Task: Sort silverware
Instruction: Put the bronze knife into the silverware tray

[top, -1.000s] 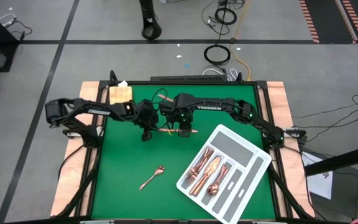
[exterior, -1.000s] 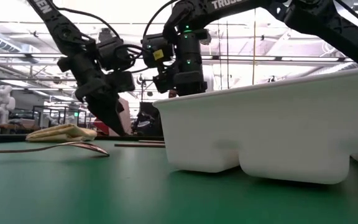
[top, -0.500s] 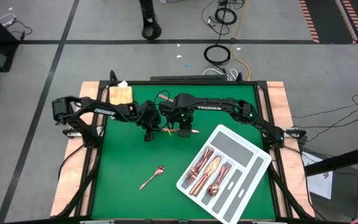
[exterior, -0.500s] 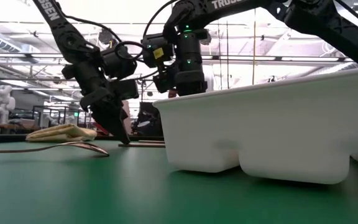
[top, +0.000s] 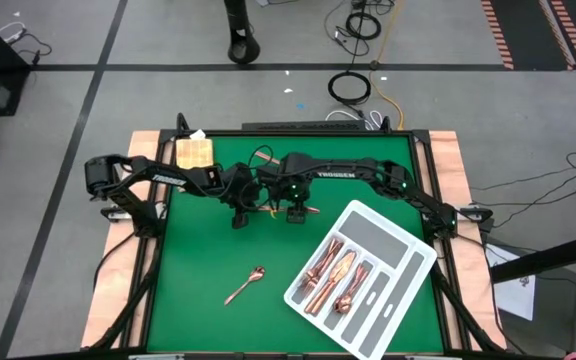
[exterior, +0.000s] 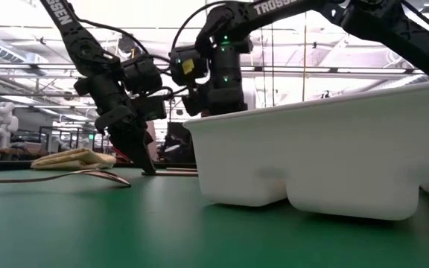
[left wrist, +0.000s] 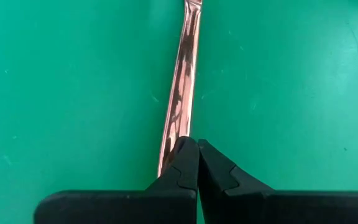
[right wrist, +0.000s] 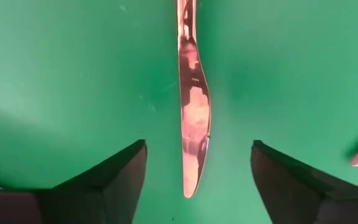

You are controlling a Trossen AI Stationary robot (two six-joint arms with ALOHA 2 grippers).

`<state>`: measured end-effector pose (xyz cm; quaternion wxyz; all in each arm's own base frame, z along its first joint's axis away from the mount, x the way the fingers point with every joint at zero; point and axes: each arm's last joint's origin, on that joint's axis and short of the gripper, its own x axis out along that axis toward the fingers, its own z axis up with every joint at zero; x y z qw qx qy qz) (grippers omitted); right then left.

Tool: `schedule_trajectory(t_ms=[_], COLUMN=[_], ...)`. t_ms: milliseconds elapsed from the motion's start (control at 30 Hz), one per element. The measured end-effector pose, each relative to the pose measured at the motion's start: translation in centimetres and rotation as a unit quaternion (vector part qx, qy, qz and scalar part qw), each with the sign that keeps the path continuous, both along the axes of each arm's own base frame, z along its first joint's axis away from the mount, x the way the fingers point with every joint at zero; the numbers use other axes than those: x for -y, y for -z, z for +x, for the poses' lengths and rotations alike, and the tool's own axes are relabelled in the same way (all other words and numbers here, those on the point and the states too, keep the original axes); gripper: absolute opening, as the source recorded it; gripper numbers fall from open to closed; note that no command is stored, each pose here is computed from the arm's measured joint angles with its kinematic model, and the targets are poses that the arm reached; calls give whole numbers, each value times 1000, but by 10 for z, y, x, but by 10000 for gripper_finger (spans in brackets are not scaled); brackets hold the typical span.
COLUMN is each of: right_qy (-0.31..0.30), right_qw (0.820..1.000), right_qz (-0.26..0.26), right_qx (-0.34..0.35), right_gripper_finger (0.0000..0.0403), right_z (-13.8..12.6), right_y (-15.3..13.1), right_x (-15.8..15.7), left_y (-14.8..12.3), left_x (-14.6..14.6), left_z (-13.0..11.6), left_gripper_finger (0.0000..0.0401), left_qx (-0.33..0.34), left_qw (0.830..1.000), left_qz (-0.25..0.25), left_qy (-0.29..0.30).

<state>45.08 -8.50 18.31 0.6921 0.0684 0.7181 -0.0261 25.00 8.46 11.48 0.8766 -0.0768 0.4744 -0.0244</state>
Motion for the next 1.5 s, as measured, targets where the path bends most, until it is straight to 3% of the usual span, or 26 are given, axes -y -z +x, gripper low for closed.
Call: schedule_trajectory(t_ms=[167,400,500,667,733,933,1167,1500], right_qy=[1,21,10,-2,-1,-1,-13,-25], right_qw=[1000,999,999,998,998,996,998,1000], right_qz=[5,34,36,56,67,83,60,12], right_qx=[-21,-14,-13,-14,-12,-19,-19,-1], right_gripper_finger=[284,253,199,57,19,5,0,1], right_z=[-6,-14,-13,-14,-14,-15,-7,2], right_y=[27,56,57,59,58,57,36,6], right_x=[-1,-3,-6,-8,-7,-8,-9,-7], left_y=[0,0,0,0,0,0,-4,-58], left_x=[0,-1,-1,-1,-1,-1,-1,7], left_z=[0,1,1,1,1,2,1,-22], left_gripper_finger=[0,0,0,0,0,0,0,15], left_qx=[2,4,4,5,8,10,12,14], left_qw=[1000,1000,1000,1000,1000,1000,999,999], left_qz=[1,4,6,7,7,7,-9,-11], left_qy=[-1,-4,-4,-6,-8,-10,-41,-33])
